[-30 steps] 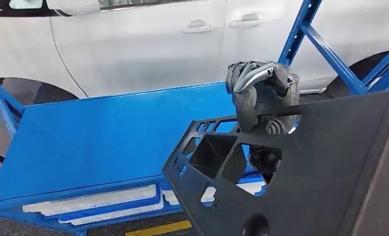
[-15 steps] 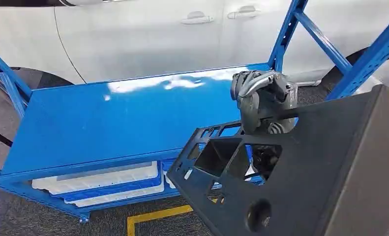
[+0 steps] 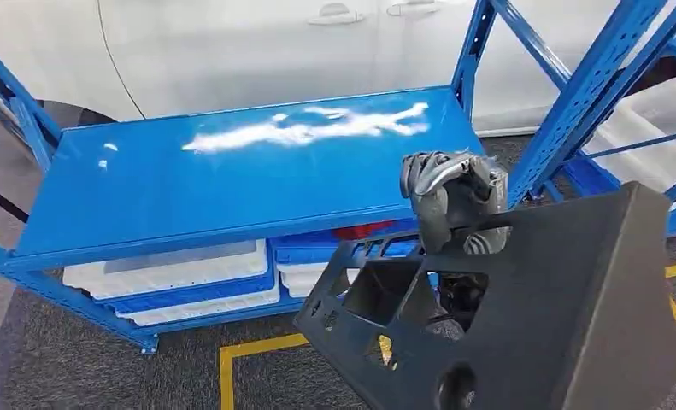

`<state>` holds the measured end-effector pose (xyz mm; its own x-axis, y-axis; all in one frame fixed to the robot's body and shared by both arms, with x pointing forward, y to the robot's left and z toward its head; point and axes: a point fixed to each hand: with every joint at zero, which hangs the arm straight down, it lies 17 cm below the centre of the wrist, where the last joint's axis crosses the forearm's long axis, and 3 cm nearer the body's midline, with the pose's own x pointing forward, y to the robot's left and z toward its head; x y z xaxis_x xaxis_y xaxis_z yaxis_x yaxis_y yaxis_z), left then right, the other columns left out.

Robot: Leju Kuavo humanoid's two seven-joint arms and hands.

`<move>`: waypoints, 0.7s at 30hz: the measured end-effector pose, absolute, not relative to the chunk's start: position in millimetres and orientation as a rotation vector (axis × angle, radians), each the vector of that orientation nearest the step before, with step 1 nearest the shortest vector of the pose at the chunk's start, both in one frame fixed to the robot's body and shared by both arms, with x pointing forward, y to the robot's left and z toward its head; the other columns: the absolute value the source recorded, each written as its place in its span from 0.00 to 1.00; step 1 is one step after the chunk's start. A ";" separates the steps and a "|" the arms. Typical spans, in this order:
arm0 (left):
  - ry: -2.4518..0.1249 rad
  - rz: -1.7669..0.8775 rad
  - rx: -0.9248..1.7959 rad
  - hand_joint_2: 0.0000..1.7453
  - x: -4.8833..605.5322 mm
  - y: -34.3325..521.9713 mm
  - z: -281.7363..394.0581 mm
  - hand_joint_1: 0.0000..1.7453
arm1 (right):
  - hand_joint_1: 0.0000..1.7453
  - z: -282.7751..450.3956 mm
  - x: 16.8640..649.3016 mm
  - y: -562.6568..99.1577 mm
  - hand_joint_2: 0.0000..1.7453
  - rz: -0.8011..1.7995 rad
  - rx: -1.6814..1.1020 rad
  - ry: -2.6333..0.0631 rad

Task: Take the parts from the cabinet and place them on the table.

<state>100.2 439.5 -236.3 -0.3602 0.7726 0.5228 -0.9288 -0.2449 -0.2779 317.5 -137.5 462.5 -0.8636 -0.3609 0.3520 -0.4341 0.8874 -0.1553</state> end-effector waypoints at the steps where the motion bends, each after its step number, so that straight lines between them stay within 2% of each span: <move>1: -0.662 1.839 0.334 1.00 100.1 440.1 -236.0 0.00 | 1.00 461.6 316.2 -137.4 1.00 0.336 0.601 -2.742; 21: -0.639 1.839 0.339 1.00 96.6 438.2 -238.3 0.00 | 1.00 446.2 317.3 -145.8 1.00 0.368 0.580 -2.719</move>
<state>96.6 438.2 -238.3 -0.3532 0.7778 0.5200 -0.9326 -0.2482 -0.2621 317.3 -145.8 446.2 -0.8605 -0.3464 0.3736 -0.4333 0.8833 -0.1788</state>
